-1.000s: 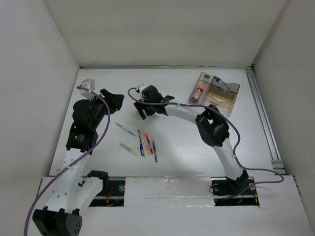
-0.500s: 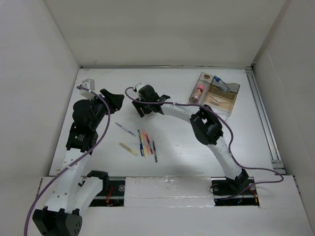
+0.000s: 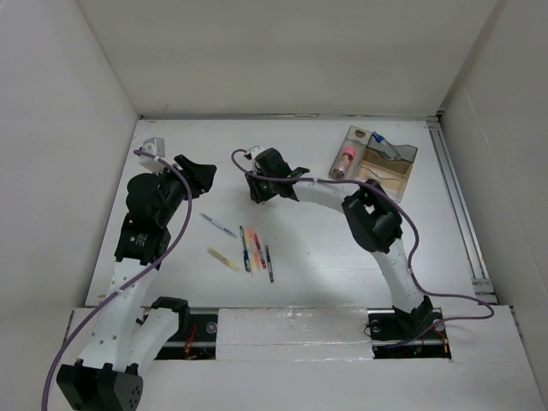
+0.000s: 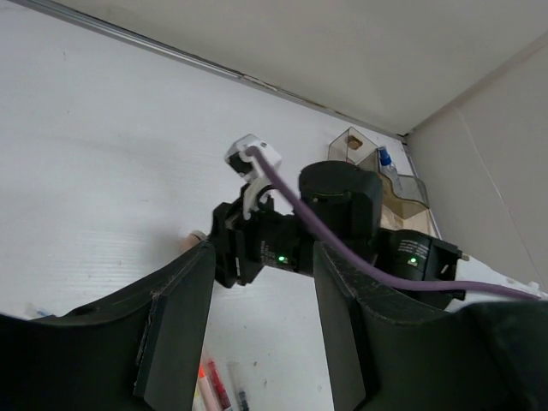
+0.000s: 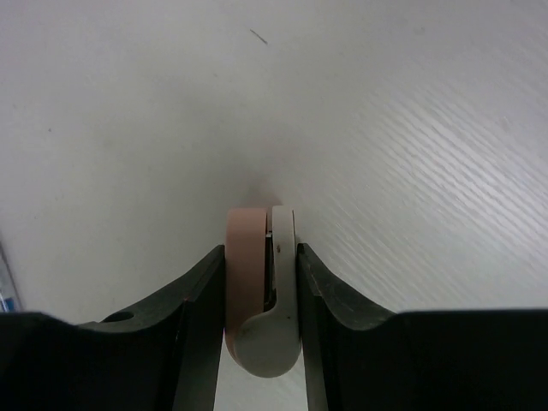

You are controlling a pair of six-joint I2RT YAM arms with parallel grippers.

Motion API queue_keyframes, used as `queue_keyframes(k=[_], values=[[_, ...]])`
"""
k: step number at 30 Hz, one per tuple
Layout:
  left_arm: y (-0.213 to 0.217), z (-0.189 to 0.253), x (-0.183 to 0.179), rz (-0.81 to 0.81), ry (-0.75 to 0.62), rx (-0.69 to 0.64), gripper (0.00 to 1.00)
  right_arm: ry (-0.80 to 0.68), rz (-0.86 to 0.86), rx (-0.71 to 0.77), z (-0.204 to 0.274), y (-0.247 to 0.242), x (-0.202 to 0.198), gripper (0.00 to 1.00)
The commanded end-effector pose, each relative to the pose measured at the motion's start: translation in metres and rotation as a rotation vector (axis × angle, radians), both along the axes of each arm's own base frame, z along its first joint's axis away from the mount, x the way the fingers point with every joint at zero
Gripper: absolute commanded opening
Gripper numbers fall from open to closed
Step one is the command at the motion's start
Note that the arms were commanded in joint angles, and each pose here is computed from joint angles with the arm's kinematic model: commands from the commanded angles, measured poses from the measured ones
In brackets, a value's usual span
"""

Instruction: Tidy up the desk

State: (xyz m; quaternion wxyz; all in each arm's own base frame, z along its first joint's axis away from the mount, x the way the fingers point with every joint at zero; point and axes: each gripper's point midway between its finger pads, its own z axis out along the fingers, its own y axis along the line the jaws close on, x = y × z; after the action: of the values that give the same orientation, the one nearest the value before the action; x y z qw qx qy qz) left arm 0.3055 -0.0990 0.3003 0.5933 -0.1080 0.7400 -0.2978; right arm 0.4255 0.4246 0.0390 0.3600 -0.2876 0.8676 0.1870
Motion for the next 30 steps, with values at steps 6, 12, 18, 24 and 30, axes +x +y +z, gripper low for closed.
queue_keyframes(k=[6, 12, 18, 24, 30], values=[[-0.003, 0.029, -0.002, -0.021, -0.091, -0.004, 0.45, -0.137, -0.274, 0.440, 0.158, -0.124, 0.052, 0.17], [-0.005, 0.027, -0.001, -0.033, -0.086, -0.006, 0.45, -0.218, -0.686, 0.468, 0.178, -0.296, 0.059, 0.17], [-0.006, 0.026, 0.000, -0.039, -0.084, -0.008, 0.45, -0.095, -0.920, 0.584, 0.118, -0.412, 0.044, 0.18], [-0.006, 0.026, -0.001, -0.037, -0.084, -0.006, 0.45, -0.107, -0.987, 0.553, 0.103, -0.437, 0.043, 0.20], [-0.007, 0.026, -0.001, -0.040, -0.085, -0.008, 0.45, -0.114, -1.000, 0.507, 0.099, -0.437, 0.046, 0.24]])
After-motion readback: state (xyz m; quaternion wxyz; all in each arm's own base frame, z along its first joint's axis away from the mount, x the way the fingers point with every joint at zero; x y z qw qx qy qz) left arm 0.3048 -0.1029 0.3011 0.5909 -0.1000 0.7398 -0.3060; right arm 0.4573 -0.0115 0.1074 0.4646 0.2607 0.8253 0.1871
